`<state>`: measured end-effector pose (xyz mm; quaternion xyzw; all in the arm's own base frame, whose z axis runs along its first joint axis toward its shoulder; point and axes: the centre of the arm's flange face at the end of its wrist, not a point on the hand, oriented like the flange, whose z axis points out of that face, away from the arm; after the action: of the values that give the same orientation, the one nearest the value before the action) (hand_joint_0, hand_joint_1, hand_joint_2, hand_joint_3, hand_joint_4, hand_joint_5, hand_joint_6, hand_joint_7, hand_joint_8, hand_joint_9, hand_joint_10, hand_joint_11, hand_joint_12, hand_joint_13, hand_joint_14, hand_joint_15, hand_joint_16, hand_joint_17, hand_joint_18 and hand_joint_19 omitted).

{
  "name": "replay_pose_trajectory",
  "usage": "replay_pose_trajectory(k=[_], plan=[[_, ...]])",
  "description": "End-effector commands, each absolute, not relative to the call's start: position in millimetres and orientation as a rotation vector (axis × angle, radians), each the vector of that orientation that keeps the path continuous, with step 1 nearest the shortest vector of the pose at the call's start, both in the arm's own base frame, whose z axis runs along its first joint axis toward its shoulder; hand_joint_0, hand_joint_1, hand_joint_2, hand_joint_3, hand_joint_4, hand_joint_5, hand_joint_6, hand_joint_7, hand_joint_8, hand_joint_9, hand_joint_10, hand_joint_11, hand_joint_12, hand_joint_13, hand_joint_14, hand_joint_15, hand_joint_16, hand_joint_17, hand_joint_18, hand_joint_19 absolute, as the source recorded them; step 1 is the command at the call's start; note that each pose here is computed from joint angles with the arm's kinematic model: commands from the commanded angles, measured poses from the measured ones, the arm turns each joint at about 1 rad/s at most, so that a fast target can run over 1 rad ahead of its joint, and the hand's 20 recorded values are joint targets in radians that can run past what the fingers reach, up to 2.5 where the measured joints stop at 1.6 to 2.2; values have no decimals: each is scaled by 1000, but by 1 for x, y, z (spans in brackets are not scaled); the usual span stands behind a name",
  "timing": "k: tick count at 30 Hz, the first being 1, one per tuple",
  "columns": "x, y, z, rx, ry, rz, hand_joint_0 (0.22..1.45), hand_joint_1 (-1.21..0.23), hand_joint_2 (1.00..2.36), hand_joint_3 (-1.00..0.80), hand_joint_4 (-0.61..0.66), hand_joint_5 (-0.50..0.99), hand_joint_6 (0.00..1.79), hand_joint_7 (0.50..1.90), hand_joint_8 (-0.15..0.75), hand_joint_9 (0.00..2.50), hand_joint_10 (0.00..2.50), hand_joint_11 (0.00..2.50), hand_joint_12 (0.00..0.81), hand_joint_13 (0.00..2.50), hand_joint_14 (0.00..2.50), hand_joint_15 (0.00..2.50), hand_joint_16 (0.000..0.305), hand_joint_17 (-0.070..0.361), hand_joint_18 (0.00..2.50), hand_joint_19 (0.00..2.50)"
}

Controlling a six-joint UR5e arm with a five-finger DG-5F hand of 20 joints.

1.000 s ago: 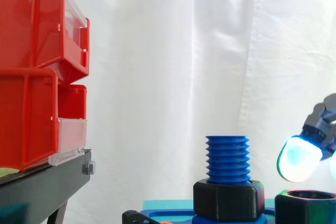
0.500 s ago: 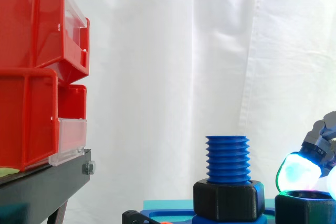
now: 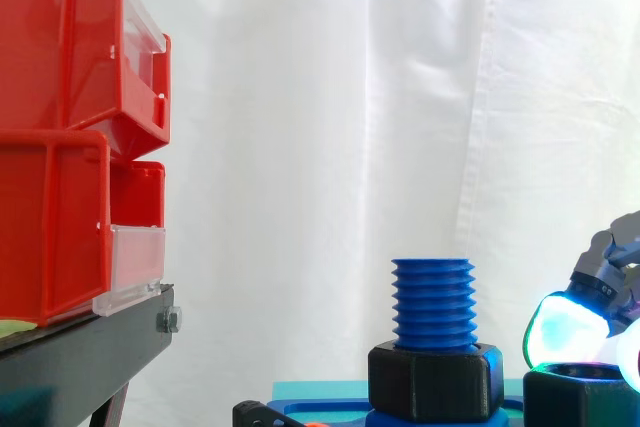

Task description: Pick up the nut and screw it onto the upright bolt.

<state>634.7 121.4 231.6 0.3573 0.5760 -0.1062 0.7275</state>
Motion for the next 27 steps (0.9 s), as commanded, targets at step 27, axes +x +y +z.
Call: replay_pose_trajectory(k=[27], plan=[[636, 119, 231, 729, 1306, -254, 482, -802, 1000, -500, 333, -223, 503, 1086, 298, 259, 0, 0, 395, 349, 0, 0, 52, 117, 285, 0]])
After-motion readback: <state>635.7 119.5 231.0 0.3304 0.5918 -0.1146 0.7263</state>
